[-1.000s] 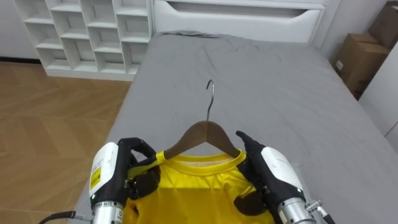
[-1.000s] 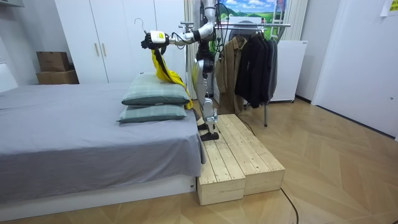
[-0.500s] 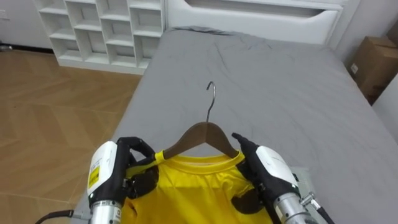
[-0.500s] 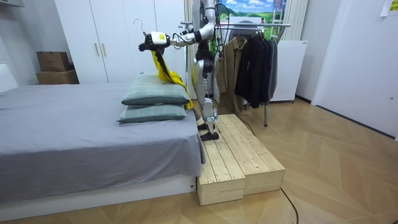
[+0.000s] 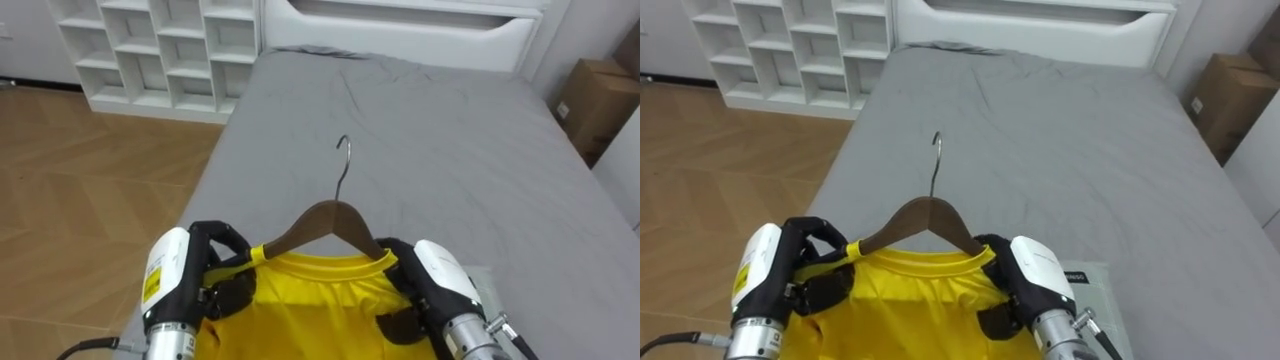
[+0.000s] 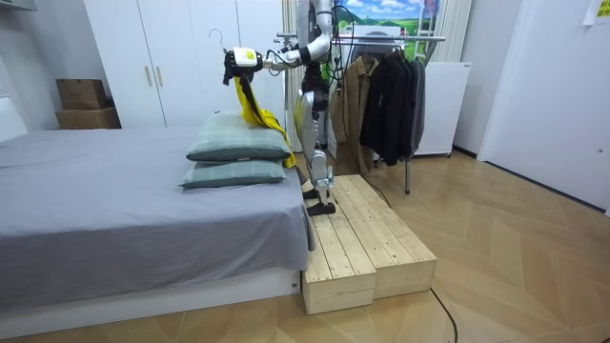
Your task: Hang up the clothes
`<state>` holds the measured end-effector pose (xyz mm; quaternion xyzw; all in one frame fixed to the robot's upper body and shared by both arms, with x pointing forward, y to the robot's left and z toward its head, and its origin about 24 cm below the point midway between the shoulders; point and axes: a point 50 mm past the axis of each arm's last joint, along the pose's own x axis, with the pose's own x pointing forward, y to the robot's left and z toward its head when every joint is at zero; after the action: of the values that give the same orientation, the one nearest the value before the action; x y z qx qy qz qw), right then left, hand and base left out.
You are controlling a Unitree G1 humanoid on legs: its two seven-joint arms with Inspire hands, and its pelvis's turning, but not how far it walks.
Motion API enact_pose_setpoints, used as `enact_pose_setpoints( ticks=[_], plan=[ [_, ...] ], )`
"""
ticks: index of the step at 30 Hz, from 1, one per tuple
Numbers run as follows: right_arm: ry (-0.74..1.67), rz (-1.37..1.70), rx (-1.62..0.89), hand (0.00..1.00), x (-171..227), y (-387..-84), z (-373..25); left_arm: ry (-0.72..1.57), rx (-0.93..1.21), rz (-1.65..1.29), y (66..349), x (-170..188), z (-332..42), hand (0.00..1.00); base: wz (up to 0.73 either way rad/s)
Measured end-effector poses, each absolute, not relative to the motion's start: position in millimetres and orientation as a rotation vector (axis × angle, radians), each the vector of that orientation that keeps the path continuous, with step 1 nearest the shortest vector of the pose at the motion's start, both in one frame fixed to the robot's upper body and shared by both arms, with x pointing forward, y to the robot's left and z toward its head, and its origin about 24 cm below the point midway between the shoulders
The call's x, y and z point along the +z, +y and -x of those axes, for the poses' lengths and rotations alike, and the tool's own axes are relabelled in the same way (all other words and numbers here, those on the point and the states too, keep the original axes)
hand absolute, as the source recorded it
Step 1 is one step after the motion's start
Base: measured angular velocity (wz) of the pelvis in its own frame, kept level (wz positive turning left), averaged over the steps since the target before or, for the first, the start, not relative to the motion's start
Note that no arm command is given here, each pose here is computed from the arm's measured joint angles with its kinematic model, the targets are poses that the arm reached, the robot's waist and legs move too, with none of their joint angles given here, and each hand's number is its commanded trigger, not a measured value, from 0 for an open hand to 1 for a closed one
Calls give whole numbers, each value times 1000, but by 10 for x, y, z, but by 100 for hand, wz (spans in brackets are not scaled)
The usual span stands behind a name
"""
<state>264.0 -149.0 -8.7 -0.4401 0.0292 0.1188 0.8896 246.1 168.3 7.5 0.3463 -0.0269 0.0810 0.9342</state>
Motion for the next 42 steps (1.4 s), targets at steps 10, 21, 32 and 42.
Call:
enact_pose_setpoints(
  ticks=[10,21,32,42],
  plan=[
    [63,931,244,100,-86,-1524,-2641,-68,155,-697,1659,84,-2461,100,0],
    [63,948,247,100,-95,-1528,-2639,-64,148,-703,1671,82,-2463,100,0],
    [64,951,247,100,-98,-1528,-2637,-61,144,-704,1673,80,-2463,100,0],
    [76,947,250,100,-127,-1527,-2609,-56,144,-696,1674,77,-2463,0,0]
  ],
)
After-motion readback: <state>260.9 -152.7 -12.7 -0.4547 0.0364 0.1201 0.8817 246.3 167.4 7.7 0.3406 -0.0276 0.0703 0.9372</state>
